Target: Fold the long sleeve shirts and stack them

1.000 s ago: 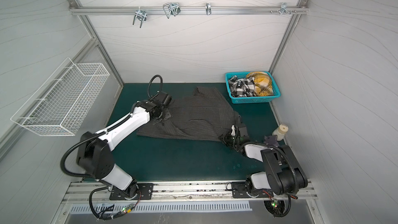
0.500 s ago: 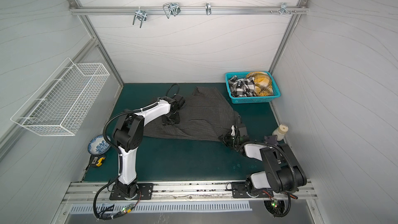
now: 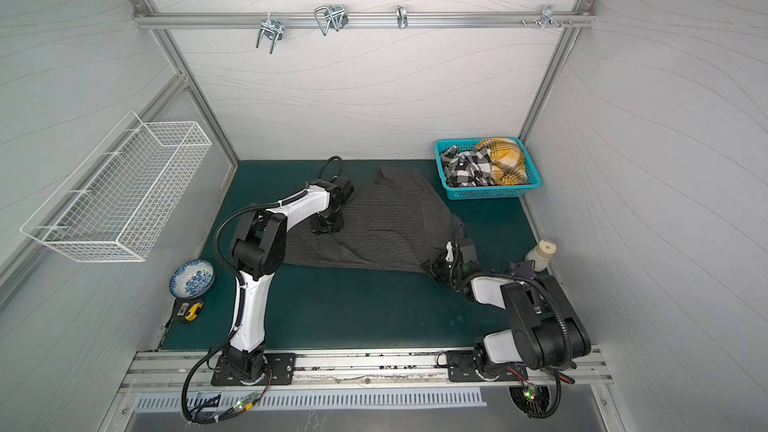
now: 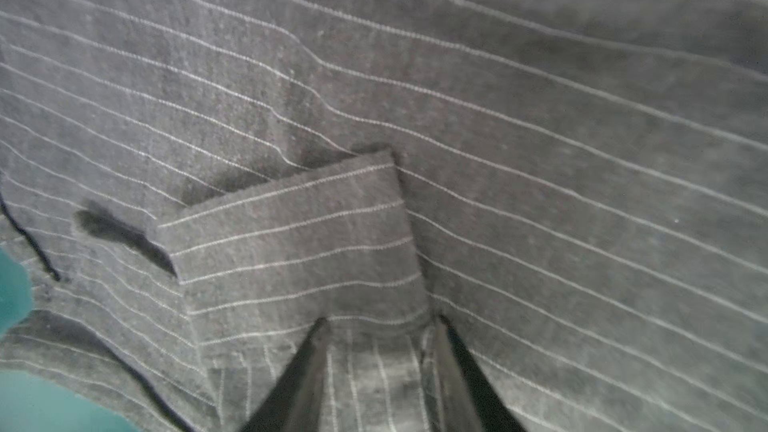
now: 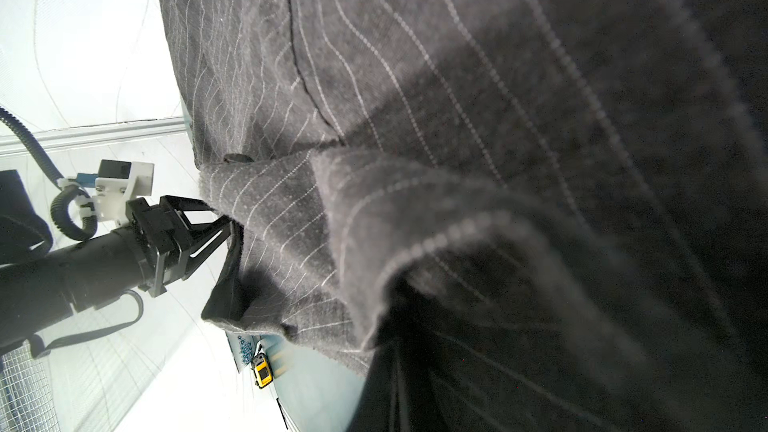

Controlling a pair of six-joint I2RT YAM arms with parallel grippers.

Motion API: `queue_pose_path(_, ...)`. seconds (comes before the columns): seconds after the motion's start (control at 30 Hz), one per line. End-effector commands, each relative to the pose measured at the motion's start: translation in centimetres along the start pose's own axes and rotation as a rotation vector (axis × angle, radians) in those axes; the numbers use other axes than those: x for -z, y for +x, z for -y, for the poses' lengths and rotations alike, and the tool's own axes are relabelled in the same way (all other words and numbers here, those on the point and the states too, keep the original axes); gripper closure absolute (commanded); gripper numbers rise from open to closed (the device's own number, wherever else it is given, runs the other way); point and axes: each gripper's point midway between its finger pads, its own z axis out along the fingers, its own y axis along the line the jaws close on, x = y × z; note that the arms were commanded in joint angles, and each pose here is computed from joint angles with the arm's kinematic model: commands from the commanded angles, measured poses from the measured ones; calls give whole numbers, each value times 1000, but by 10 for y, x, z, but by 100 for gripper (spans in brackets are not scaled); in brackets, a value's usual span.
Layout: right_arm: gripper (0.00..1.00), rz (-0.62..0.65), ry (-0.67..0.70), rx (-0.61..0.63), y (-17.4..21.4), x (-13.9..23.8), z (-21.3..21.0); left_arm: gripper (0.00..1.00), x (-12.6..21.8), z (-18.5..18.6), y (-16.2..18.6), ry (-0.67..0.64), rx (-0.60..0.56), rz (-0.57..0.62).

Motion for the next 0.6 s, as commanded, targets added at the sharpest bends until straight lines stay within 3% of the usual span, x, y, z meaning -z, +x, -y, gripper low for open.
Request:
queue_pose_path(0.0, 100, -2, 2, -2, 1, 0, 3, 70, -1, -1, -9, -21, -3, 4)
queue_pose_path(0.2, 100, -1, 4, -3, 0, -1, 4, 100, 8, -1, -18, -7, 17, 41)
queue_pose_path(0.37, 100, 11, -19, -8, -6, 3, -5, 100, 29, -9, -35, -15, 25, 117)
queue_pose_path(0.57, 100, 46, -81, 9, -25, 16, -38, 100, 111, -32, -88, 73, 97, 403)
